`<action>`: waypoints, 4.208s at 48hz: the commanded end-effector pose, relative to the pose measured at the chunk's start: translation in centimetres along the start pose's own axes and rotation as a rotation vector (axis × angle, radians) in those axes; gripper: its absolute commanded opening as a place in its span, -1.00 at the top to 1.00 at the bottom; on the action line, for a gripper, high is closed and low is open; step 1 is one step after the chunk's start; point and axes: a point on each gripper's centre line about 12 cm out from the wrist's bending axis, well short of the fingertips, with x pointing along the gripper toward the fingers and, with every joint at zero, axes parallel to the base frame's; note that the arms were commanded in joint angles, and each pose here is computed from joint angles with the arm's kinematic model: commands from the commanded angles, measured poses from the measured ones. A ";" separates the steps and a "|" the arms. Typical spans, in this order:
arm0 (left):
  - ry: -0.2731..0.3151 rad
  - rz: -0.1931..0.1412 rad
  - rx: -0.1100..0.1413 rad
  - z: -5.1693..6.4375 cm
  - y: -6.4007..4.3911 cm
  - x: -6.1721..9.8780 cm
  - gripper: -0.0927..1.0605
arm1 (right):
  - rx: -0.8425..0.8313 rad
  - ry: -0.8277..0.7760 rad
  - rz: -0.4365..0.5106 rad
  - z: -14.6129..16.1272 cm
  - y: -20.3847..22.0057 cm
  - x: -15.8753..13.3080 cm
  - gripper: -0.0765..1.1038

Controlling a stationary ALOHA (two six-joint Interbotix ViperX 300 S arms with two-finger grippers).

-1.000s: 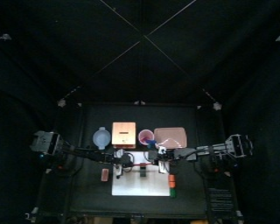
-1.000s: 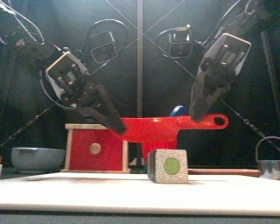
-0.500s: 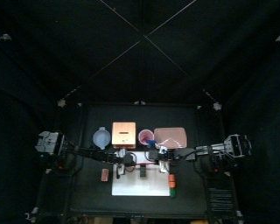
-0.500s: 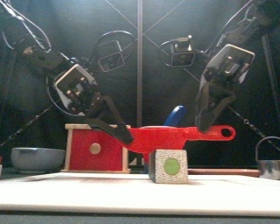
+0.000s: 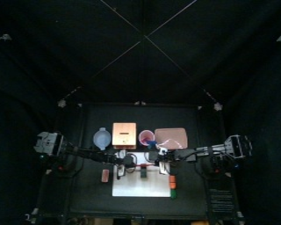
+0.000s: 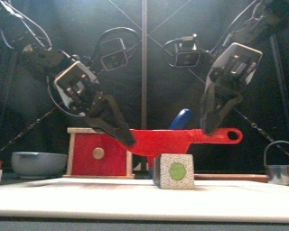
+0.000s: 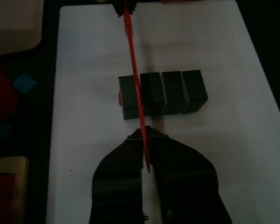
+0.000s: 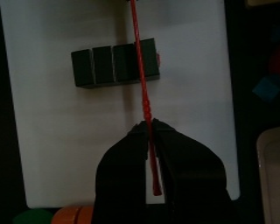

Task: Cut the sushi into 4 pieces with the knife
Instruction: Cut the sushi into 4 pieces

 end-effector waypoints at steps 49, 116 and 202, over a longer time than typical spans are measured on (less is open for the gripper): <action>0.023 -0.014 0.000 -0.5 -0.8 1.1 0.15 | 0.011 0.019 0.003 -0.3 0.1 1.1 0.30; 0.054 0.058 0.047 -0.1 3.5 0.9 0.15 | 0.017 -0.001 -0.058 1.0 -2.5 0.8 0.30; 0.076 -0.063 0.087 1.6 -3.0 0.9 0.15 | 0.045 -0.048 0.060 0.6 1.8 -1.2 0.30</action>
